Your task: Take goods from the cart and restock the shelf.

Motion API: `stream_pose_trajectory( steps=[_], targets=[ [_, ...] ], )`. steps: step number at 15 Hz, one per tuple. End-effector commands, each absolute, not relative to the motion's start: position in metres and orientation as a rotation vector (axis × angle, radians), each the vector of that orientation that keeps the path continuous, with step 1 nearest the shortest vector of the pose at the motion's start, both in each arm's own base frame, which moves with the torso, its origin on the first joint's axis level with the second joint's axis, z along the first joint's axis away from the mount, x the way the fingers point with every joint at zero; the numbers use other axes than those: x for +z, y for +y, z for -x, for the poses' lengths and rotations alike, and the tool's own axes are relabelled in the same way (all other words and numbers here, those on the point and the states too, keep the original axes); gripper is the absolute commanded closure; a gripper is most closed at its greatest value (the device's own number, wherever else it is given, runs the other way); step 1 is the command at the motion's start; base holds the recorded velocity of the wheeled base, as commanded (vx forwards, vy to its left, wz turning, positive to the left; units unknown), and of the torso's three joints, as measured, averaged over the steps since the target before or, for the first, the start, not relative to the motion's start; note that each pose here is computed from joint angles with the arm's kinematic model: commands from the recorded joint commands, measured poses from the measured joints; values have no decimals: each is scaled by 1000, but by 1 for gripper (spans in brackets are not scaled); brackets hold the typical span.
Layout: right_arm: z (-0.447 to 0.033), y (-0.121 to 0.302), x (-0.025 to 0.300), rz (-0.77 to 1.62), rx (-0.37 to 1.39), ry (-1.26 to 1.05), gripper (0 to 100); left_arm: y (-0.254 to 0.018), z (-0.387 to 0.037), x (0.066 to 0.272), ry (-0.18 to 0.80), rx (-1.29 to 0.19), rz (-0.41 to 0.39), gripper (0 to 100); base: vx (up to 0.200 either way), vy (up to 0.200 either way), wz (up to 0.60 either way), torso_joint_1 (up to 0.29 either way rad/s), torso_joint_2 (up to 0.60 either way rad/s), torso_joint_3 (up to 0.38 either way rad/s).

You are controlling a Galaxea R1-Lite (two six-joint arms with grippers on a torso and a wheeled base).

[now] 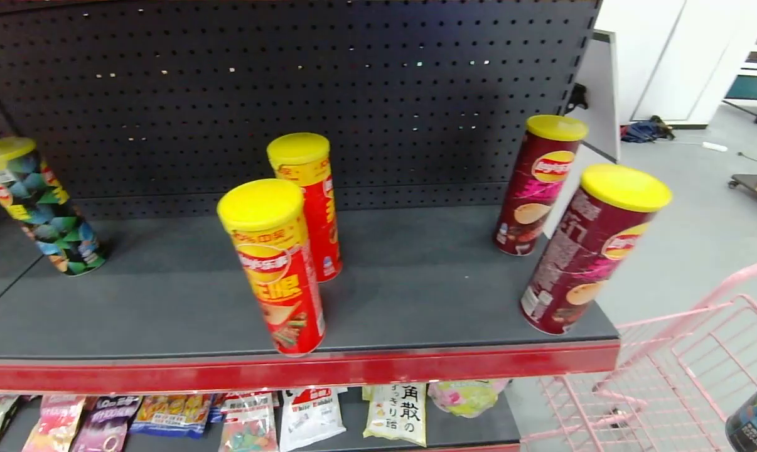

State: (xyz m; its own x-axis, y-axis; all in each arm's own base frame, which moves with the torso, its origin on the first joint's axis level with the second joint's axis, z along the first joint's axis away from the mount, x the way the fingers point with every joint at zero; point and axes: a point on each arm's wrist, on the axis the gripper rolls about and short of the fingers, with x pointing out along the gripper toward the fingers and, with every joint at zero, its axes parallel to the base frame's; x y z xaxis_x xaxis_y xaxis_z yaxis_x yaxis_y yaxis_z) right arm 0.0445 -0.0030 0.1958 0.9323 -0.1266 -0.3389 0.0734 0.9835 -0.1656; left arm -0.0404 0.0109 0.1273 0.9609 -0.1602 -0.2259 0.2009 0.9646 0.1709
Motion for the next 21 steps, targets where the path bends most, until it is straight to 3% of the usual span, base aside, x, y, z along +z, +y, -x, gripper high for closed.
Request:
stream_pose_trajectory(
  steps=[1, 5, 10, 21],
  targets=[
    [-40, -3, 191, 145, -108, 331, 100, 12, 39, 122, 229, -125, -249, 0, 0, 0, 0, 0, 0, 0],
    [-28, -3, 178, 146, -109, 316, 100, 13, 39, 120, 238, -96, -273, 0, 0, 0, 0, 0, 0, 0],
    [-23, -3, 170, 148, -111, 313, 100, 13, 41, 118, 222, -97, -290, 0, -120, 0, 0, 5, 2, 0],
    [-18, -3, 163, 149, -106, 310, 100, 13, 42, 116, 212, -99, -287, 0, 0, 200, 0, 4, 0, 2]
  ],
)
